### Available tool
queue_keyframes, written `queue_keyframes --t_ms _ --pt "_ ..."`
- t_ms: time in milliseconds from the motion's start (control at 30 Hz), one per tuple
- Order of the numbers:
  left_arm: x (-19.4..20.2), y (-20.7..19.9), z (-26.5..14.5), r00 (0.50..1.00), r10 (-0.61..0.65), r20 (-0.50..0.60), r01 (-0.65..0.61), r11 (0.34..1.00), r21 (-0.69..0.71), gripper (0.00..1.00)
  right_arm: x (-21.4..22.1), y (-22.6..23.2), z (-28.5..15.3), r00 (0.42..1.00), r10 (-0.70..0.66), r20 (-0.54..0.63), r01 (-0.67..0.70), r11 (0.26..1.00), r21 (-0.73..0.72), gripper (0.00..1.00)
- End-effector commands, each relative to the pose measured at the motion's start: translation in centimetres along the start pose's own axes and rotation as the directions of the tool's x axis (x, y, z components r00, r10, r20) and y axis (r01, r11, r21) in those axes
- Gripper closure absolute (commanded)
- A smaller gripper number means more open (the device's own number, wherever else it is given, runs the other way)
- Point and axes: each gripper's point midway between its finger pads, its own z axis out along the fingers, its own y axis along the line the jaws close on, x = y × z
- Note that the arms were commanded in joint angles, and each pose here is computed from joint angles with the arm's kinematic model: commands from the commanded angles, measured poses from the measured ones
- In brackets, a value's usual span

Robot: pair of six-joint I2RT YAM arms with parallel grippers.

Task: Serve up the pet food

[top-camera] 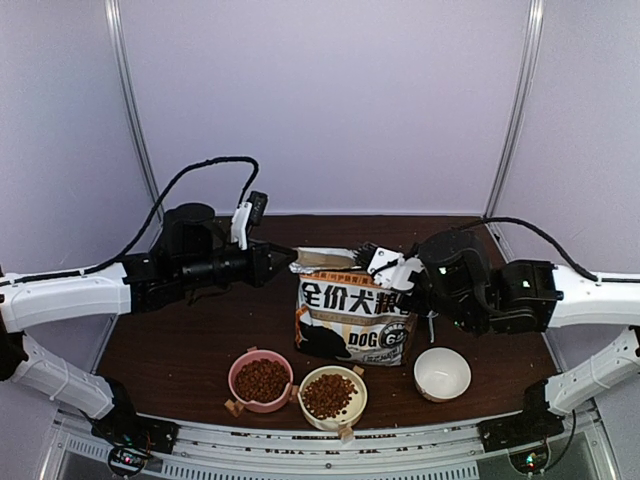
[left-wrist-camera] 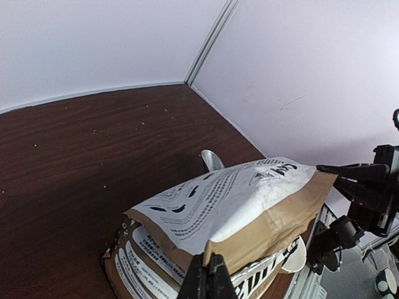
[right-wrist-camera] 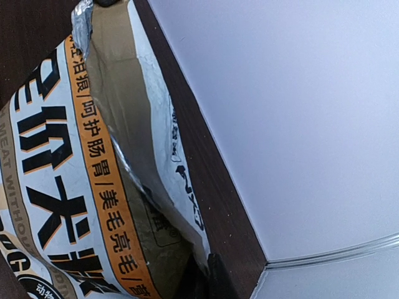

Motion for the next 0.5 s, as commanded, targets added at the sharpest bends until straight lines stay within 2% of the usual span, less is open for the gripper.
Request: queue_keyframes --t_ms 0,133,233,400,433,467 --pt "-5.5 1.5 -2.4 0.966 -0.050 0.255 0.072 0.994 -0.078 1.00 4.3 -4.5 -2.0 0.989 0.110 -0.094 -0.085 0.968 0.236 1.00" --pt "-4.9 1.6 -1.9 0.965 -0.075 0.251 0.091 0.994 -0.055 1.00 4.7 -1.5 -2.5 0.995 0.086 -0.042 -0.076 0.978 0.196 1.00" --pt "-4.6 1.3 -1.6 0.969 -0.064 0.238 0.076 0.996 -0.041 1.00 3.9 1.4 -2.5 0.997 0.076 0.021 -0.078 0.991 0.109 1.00" --pt "-4.1 1.5 -2.0 0.967 -0.023 0.255 0.035 0.998 -0.043 1.00 3.7 3.2 -2.4 0.995 0.099 0.012 -0.099 0.995 0.008 1.00" --pt "-3.9 1.1 -2.0 0.968 -0.004 0.250 0.010 1.000 -0.023 1.00 3.4 3.3 -2.7 0.994 0.104 0.019 -0.103 0.994 -0.022 0.98" --pt "-3.9 0.7 -1.9 0.969 0.011 0.245 -0.010 1.000 -0.004 1.00 2.8 3.4 -3.1 0.993 0.114 0.033 -0.112 0.992 -0.062 0.91"
